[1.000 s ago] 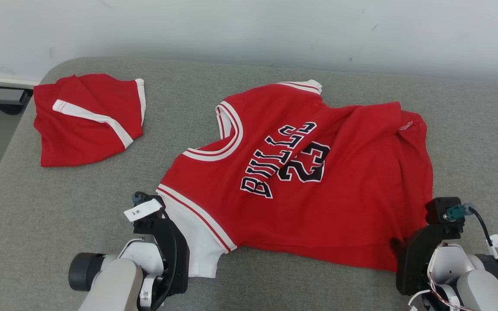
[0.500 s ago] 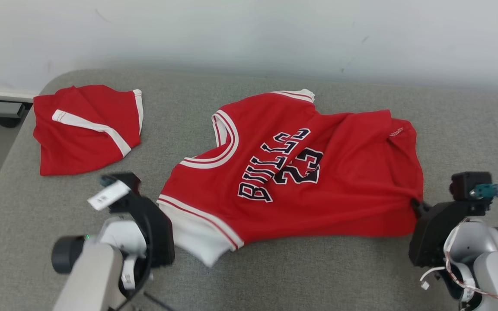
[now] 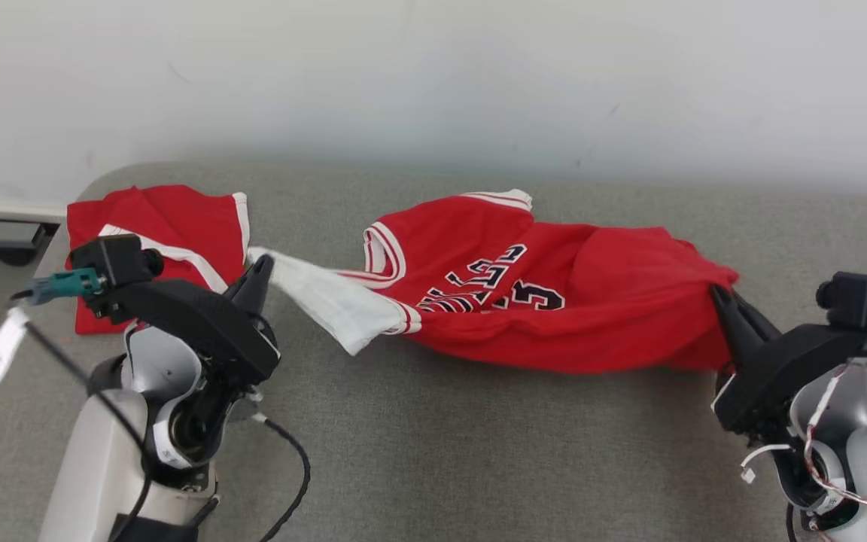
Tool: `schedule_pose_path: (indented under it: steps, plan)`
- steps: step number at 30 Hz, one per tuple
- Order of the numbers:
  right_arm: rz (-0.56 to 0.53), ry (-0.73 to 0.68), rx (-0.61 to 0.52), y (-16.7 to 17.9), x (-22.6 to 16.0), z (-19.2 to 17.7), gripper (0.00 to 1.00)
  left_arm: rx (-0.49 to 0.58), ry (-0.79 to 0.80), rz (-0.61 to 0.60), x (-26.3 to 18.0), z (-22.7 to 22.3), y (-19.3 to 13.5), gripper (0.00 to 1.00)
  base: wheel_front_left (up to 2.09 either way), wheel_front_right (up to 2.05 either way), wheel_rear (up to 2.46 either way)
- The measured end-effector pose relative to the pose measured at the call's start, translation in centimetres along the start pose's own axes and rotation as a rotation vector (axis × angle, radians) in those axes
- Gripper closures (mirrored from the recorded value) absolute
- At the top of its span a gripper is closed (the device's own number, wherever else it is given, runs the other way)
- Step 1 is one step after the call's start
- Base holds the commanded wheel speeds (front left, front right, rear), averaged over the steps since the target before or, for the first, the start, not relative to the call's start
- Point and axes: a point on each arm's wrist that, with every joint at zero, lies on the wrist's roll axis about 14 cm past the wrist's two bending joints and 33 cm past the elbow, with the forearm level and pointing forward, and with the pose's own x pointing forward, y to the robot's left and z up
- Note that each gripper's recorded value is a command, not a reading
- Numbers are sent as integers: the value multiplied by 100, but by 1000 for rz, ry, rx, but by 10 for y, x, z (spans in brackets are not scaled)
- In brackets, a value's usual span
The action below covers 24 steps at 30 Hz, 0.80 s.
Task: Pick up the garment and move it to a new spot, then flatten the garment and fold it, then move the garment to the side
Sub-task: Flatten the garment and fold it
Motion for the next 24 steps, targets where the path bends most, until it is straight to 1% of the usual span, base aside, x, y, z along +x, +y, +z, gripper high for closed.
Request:
schedule_pose_path:
  steps: [2,5,7,11,13,15,17,19,21,24]
  plan:
    - [65,-80,57,14,-7,21,100,-81,-70,-94,-7,15,-22,100,0,0,0]
    - [150,-243,116,30,-24,67,100,-192,-193,-254,-25,47,-60,100,0,0,0]
    - [197,-358,130,39,-42,97,100,-233,-270,-360,-41,66,-87,100,0,0,0]
    - [245,-564,137,40,-83,149,100,-334,-391,-572,-78,99,-134,100,0,0,0]
    - [271,-649,142,41,-103,171,100,-388,-433,-680,-99,112,-156,100,0,0,0]
    - [281,-702,135,40,-117,185,100,-442,-460,-792,-121,124,-176,100,0,0,0]
    - [250,-703,92,33,-120,190,100,-500,-466,-880,-138,132,-190,100,0,0,0]
    - [206,-666,73,21,-113,187,100,-525,-480,-896,-140,134,-194,100,0,0,0]
    - [165,-582,39,12,-97,174,100,-551,-493,-863,-130,133,-189,100,0,0,0]
    - [146,-438,9,9,-69,145,100,-582,-485,-764,-100,124,-174,100,0,0,0]
